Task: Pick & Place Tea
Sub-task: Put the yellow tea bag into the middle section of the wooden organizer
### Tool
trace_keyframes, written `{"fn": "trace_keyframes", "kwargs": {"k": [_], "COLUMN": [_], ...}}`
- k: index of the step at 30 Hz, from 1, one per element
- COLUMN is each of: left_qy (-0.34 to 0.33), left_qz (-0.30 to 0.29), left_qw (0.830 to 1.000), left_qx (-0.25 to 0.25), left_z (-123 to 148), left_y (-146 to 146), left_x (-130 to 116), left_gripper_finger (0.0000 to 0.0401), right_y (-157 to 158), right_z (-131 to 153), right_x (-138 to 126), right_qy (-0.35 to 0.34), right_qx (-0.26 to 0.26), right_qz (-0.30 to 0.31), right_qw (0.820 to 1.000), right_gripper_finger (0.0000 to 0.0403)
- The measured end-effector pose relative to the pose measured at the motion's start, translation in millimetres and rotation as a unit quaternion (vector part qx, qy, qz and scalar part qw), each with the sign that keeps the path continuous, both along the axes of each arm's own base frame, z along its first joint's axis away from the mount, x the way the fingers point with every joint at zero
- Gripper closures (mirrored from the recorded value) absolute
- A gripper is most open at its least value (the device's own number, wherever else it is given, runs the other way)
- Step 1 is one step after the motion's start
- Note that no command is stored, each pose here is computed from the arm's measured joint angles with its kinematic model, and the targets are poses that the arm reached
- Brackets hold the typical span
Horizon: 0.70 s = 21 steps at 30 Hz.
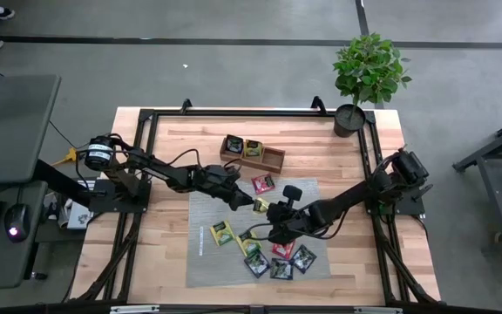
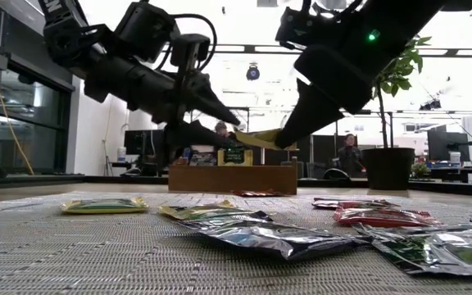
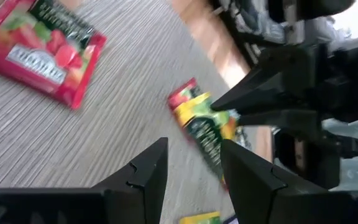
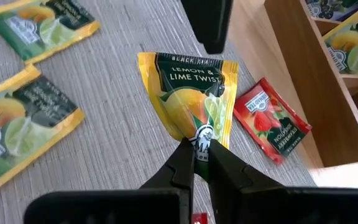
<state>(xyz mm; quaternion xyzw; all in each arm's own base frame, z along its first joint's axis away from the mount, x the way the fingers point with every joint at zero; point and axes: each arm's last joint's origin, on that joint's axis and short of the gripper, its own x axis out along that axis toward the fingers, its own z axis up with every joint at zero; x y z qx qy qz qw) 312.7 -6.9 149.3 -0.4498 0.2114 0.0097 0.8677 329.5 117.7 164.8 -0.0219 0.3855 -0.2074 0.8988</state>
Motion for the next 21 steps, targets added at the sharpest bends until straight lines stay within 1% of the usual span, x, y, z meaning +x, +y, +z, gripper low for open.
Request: {"fn": "trace_keyframes", "kwargs": {"k": [5, 9, 17, 21], "left_qy": [-0.012, -0.005, 0.04, 0.038], "left_qz": [-0.001, -0.005, 0.001, 0.0], "left_qw": [1.0, 1.0, 0.999, 0.999], "left_qx": [0.001, 0.012, 0.031, 0.03], "left_z": [8.3, 10.0, 1.8, 2.3], "left_y": [-0.1, -0.1, 0.7, 0.7], "left_x": [6.9, 9.4, 5.8, 6.1], "left_gripper_finger": [0.0255, 0.0255, 0.0255, 0.0255], "right_y": [-3.8, -5.3, -3.3, -2.8], "right_z": [1.7, 1.6, 1.0, 0.8], "right_x": [4.1, 4.8, 3.2, 2.8], "right_qy": [-0.011, -0.011, -0.006, -0.006], "right_qx": [-0.001, 0.0, 0.0, 0.0], "right_qz": [0.002, 0.001, 0.003, 0.003], "right_qw": [1.0, 1.0, 1.0, 1.0], "right_gripper_finger": [0.0385, 0.0385, 0.0385, 0.0385]}}
